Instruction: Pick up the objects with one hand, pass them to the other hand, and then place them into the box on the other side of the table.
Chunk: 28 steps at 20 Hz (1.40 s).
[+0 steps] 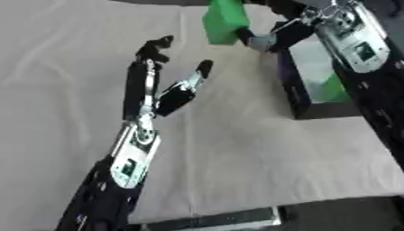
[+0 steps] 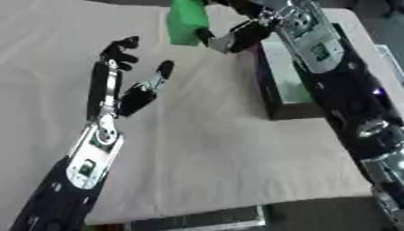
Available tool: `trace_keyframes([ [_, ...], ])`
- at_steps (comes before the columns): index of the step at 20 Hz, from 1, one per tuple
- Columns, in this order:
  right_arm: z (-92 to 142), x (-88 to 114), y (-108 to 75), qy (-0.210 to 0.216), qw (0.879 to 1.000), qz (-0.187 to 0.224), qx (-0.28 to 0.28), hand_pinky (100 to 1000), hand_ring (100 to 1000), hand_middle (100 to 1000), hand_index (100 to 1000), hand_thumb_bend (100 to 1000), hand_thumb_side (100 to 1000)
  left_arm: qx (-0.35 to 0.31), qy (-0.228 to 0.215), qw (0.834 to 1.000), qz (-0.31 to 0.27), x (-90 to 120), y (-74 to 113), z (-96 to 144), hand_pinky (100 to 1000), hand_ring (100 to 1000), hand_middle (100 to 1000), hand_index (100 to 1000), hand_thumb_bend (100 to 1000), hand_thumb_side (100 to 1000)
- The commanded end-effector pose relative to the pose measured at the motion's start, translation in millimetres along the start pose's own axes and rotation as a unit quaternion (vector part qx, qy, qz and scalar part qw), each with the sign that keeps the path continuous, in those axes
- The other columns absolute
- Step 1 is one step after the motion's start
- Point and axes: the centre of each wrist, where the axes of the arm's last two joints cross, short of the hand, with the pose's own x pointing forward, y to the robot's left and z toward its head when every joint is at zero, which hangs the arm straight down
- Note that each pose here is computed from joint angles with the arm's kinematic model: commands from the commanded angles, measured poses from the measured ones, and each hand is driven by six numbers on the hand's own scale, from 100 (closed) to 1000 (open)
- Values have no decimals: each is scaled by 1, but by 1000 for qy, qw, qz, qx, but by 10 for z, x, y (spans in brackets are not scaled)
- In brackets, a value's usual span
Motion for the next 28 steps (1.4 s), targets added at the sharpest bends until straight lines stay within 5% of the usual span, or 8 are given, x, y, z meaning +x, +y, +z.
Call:
trace_keyframes([
  [1, 228, 23, -275, 22, 999, 27, -38, 974, 755, 463, 506, 100, 100, 13, -5, 1000, -6, -15, 86, -42, 626, 631, 719, 837, 639, 737],
  [13, 1039, -176, -442, 133, 983, 30, -127, 982, 759, 467, 508, 100, 100, 13, 6, 999, -33, -168, 233, -18, 634, 644, 730, 828, 625, 732],
  [28, 1685, -577, -417, 265, 937, 87, -212, 964, 766, 474, 521, 138, 100, 5, 3, 999, -34, -158, 248, -13, 642, 658, 741, 818, 617, 742],
])
